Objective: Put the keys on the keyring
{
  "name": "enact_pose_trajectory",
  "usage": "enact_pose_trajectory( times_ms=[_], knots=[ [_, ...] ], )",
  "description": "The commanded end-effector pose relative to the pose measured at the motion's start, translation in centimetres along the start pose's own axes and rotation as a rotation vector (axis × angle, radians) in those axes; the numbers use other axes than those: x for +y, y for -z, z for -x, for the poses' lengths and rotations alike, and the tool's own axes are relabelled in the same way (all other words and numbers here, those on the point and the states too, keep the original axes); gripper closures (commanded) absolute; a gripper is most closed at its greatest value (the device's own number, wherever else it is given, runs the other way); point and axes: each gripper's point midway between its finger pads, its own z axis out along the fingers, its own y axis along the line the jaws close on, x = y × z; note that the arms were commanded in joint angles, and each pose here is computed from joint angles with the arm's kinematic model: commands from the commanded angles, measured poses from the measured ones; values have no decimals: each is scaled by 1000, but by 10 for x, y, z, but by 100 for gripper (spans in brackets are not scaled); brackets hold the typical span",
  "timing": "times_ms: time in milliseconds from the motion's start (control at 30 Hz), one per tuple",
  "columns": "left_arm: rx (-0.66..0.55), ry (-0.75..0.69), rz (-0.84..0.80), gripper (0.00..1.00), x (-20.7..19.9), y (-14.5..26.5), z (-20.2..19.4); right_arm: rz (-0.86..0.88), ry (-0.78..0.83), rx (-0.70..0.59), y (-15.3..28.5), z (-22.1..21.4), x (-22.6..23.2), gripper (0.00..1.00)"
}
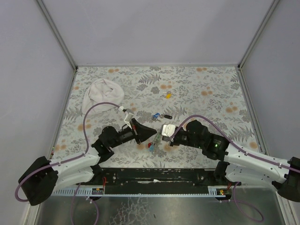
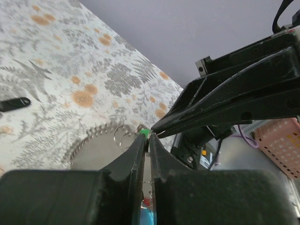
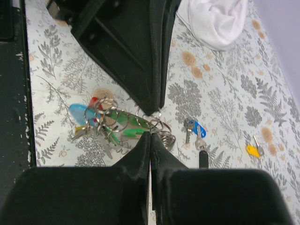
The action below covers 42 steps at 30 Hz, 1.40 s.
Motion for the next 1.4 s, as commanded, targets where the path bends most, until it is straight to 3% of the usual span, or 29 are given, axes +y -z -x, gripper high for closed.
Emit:
enact_pose_trajectory(
  times_ms=[0, 100, 267, 567, 800, 1167, 1367],
  knots=[
    [-113, -82, 27, 88, 1, 2, 30, -56, 13, -6, 7, 12, -14, 100],
    [-103, -97, 41, 73, 3, 5, 28, -61, 20, -11, 6, 15, -16, 100],
    [-77, -115, 35, 64, 1, 9, 23, -62, 42, -17, 2, 21, -21, 100],
    [5, -136, 39, 57, 6, 13, 6, -55, 57, -17, -8, 26, -24, 100],
    [-11, -157, 129, 54, 25, 22, 9, -69, 7, 38, -5, 7, -20, 100],
    [-72, -171, 351, 45, 63, 38, 21, -140, -381, 227, 5, -57, 8, 100],
    [-142, -165, 440, 23, 76, 46, 32, -179, -523, 315, 0, -89, 22, 100]
  ],
)
